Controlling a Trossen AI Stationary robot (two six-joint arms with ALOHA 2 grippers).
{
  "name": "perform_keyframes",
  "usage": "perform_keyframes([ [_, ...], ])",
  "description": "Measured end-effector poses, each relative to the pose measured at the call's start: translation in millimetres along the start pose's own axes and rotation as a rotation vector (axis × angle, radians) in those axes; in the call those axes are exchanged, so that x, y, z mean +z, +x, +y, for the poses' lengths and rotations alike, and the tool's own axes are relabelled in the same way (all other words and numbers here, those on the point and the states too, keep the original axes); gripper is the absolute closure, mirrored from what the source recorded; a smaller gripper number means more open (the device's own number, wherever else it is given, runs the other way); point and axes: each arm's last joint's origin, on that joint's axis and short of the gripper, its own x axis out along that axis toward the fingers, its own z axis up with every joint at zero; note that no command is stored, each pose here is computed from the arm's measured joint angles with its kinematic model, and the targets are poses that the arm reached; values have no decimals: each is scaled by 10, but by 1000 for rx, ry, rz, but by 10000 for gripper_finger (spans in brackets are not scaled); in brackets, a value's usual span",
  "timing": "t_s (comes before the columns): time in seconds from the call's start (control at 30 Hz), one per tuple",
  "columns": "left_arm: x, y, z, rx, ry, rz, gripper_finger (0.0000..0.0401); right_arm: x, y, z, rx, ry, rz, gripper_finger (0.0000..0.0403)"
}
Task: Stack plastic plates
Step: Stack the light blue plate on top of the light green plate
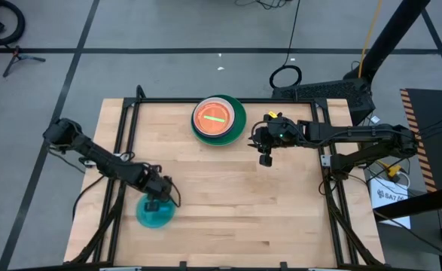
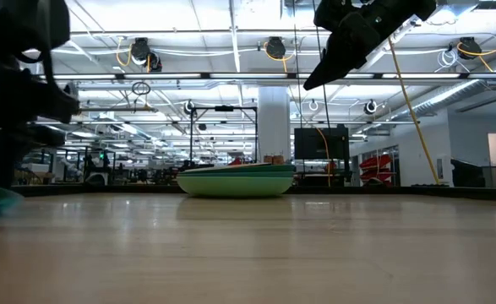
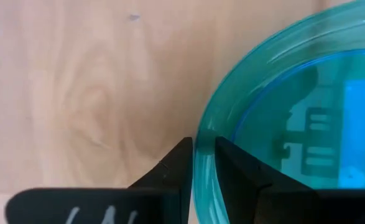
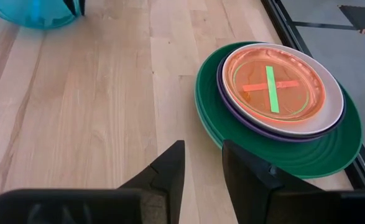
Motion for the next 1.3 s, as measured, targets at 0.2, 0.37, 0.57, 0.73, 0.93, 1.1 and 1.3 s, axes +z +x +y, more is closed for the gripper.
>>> perform_keyframes([
  [0.2,38,-1,136,91,-137,-20,329,0,0,0,0,0,0,303],
  [0.37,43,-6,276,190,-275,-21,329,0,0,0,0,0,0,303],
  [0.57,93,-24,379,232,-351,-43,329,0,0,0,0,0,0,303],
  [0.73,182,-85,404,230,-319,-70,329,0,0,0,0,0,0,303],
  [0.93,240,-145,452,237,-281,-105,329,-2,0,0,0,0,2,303],
  [1.1,299,-150,509,230,-293,-147,329,-8,0,1,1,0,8,303],
  [1.3,453,-280,416,165,-118,-360,329,-14,0,2,2,-1,14,303],
])
